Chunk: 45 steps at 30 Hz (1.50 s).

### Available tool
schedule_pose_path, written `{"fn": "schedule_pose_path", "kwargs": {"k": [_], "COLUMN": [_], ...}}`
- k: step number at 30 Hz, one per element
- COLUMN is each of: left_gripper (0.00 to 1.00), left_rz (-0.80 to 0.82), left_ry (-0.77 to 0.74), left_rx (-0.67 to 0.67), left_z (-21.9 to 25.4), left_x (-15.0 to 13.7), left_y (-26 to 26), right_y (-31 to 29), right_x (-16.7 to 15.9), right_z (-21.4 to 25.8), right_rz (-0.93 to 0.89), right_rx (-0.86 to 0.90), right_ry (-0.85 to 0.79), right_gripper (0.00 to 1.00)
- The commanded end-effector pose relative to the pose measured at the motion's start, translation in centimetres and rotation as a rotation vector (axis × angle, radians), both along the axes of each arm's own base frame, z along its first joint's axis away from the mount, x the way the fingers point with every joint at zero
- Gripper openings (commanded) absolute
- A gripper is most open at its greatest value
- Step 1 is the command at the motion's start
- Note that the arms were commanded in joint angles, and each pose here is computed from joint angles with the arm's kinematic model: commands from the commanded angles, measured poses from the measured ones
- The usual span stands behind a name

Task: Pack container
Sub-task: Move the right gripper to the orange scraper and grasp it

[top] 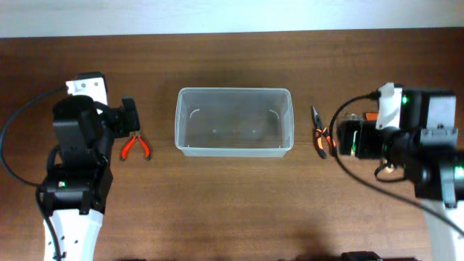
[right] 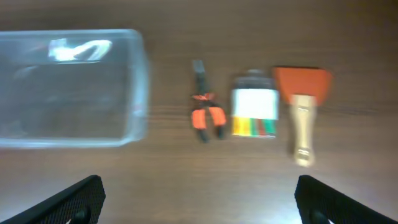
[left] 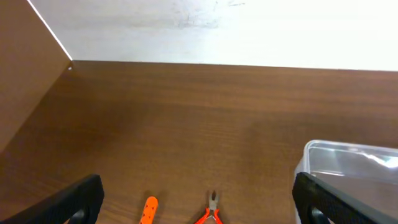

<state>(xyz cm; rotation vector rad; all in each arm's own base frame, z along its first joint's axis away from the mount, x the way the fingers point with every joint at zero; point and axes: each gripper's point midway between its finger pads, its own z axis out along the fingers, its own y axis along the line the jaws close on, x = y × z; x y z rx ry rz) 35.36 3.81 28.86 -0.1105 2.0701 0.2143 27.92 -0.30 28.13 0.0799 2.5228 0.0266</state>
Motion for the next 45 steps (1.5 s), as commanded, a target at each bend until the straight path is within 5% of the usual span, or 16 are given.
{"fn": "schedule_pose_path", "kwargs": {"k": [1,13,29,45], "left_gripper": [0.99,0.99,0.99,0.99], "left_rz": [-0.04,-0.054,-0.057,-0.057], "left_ry": [0.012,0.102,0.147,0.147], "left_rx": [0.079,0.092,0.09,0.09], "left_z": [0.4,-2.4,-4.0,-4.0], "left_x": [0.4,1.5,2.1,2.1], "left_y": [0.1,0.1,0.1,0.1], "right_y": [-5.3,-16.6,-17.9,-17.1], "right_x": [0.8,3.4,6.9,9.0], "right_z": [-1.4,-11.5,-24.3,-27.7], "right_rz": [-0.181,-0.417,-0.135,-0.051], "right_rx": [-0.144,-0.121,-0.051,0.015], "right_ry": [0.078,0.364,0.553,0.513], "right_gripper": [0.99,0.99,0.99,0.95]}}
